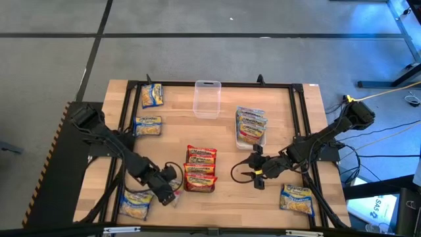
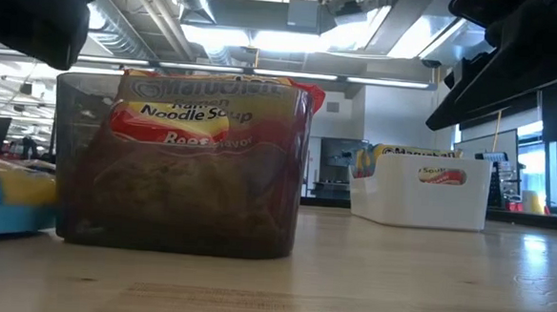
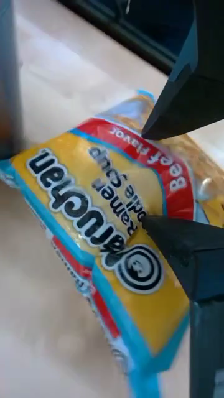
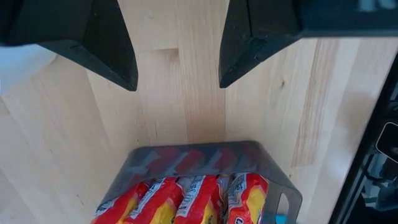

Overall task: Sort Maruchan noodles
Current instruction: Put the light blue noodle pack into the white bin

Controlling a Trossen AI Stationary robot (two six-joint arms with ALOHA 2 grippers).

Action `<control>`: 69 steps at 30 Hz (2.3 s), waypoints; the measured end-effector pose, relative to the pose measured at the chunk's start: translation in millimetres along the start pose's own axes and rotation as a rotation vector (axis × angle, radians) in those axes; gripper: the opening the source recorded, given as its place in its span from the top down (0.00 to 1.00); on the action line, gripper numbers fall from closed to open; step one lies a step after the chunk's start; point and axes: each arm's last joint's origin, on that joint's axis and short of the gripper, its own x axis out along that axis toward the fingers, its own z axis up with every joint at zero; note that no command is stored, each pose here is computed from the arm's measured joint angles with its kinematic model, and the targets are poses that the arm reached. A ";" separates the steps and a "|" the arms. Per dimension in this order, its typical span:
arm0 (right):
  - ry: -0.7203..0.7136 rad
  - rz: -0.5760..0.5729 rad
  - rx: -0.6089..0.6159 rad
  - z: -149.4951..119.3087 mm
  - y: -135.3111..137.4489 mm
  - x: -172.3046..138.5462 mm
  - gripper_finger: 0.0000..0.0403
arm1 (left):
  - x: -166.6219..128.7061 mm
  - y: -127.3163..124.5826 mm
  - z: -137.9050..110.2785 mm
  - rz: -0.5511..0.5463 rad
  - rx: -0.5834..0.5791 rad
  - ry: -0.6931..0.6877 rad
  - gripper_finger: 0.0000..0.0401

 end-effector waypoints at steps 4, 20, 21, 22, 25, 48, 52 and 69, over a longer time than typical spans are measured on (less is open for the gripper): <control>-0.002 0.008 0.001 0.3 0.6 -0.1 0.51 | 12.5 -11.5 -2.6 -0.094 0.014 0.004 0.48; -0.151 0.262 -0.058 -8.7 61.8 32.3 0.51 | -1.7 -48.7 2.8 -0.232 0.111 -0.260 0.48; -0.155 0.269 -0.069 -8.5 66.4 38.2 0.51 | -2.1 -49.2 1.5 -0.230 0.113 -0.275 0.48; -0.154 0.274 -0.080 -8.5 72.0 44.6 0.51 | -2.3 -49.4 0.0 -0.227 0.116 -0.285 0.48; -0.141 0.257 -0.110 -6.0 86.1 66.0 0.51 | -2.5 -49.8 -3.8 -0.226 0.125 -0.288 0.48; 0.010 -0.130 -0.226 30.5 70.1 137.3 0.51 | 26.7 -48.5 -50.1 -0.183 0.045 -0.162 0.48; 0.093 -0.082 -0.213 30.8 80.2 106.6 0.51 | 43.2 -51.8 -44.4 -0.209 0.080 -0.180 0.48; 0.058 0.133 0.169 3.0 87.7 50.3 0.51 | 60.0 -90.8 22.2 -0.269 0.227 -0.403 0.48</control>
